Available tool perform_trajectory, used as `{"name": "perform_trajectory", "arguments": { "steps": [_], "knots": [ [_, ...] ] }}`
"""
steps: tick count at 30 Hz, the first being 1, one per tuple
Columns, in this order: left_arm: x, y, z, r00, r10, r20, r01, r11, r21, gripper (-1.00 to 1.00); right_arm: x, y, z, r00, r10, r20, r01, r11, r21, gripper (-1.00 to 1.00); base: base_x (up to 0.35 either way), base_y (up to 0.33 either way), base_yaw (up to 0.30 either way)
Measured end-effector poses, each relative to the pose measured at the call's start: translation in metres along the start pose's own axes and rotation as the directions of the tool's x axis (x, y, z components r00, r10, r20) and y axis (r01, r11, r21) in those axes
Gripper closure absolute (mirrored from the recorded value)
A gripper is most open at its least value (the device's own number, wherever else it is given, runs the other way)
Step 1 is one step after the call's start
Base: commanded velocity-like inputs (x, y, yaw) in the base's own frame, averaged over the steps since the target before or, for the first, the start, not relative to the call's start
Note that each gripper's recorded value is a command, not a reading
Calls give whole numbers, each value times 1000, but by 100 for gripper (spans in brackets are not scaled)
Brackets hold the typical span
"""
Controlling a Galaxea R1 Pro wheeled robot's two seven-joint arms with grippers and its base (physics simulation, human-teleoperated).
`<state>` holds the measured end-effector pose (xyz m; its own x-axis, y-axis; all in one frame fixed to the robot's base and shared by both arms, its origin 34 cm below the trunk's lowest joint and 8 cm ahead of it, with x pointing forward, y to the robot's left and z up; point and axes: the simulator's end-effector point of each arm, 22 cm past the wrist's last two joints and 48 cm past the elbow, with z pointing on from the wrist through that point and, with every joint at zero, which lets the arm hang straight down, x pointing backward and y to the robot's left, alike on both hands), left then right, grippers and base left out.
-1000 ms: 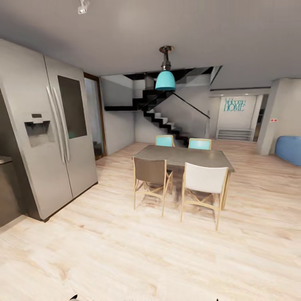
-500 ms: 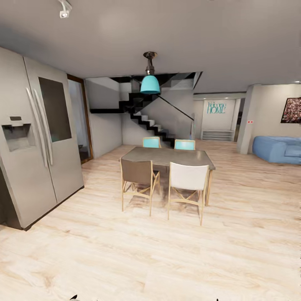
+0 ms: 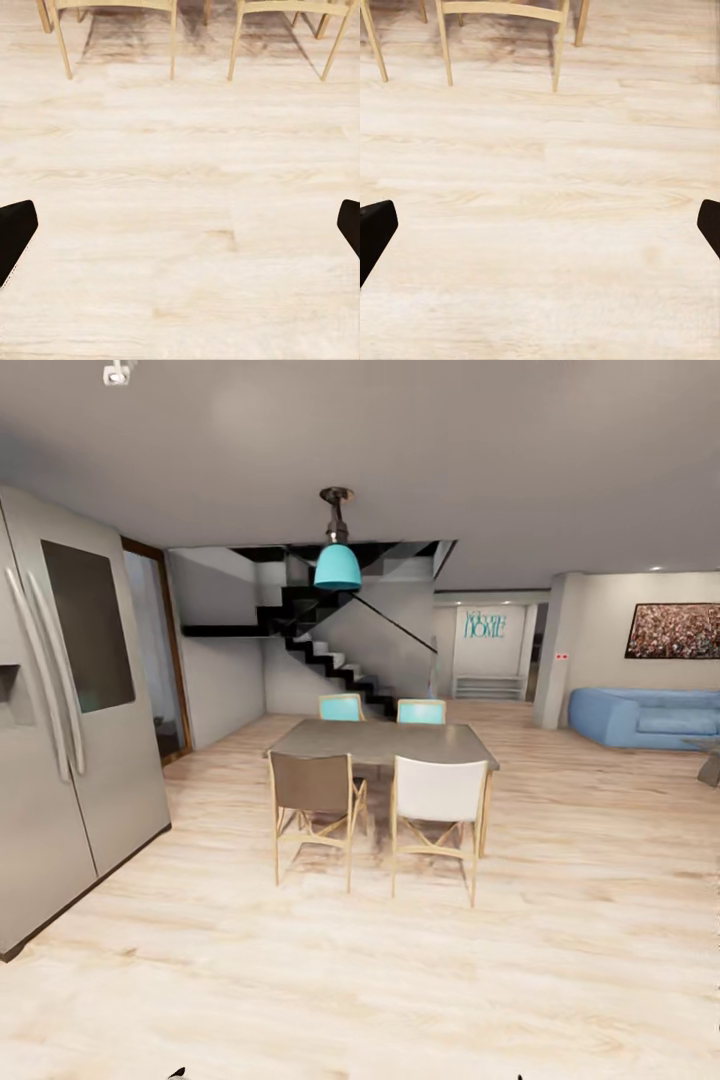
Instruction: Put the three can of soda from the living room inside the tash can in the kitchen.
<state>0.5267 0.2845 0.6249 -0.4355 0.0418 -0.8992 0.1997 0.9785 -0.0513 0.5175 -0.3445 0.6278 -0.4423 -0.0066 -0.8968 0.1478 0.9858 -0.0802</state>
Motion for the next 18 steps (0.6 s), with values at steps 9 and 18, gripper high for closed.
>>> {"name": "perform_trajectory", "arguments": {
  "steps": [9,18],
  "knots": [
    [-5,0,0,1000,4,10,-4,1000,1,-100,-5,0,0,1000,2,11,-2,1000,1,-100,221,265,-191],
    [-10,0,0,1000,6,23,-6,1000,1,-100,-9,-1,0,1000,4,21,-4,1000,2,-100,245,241,-191]
  ]
}}
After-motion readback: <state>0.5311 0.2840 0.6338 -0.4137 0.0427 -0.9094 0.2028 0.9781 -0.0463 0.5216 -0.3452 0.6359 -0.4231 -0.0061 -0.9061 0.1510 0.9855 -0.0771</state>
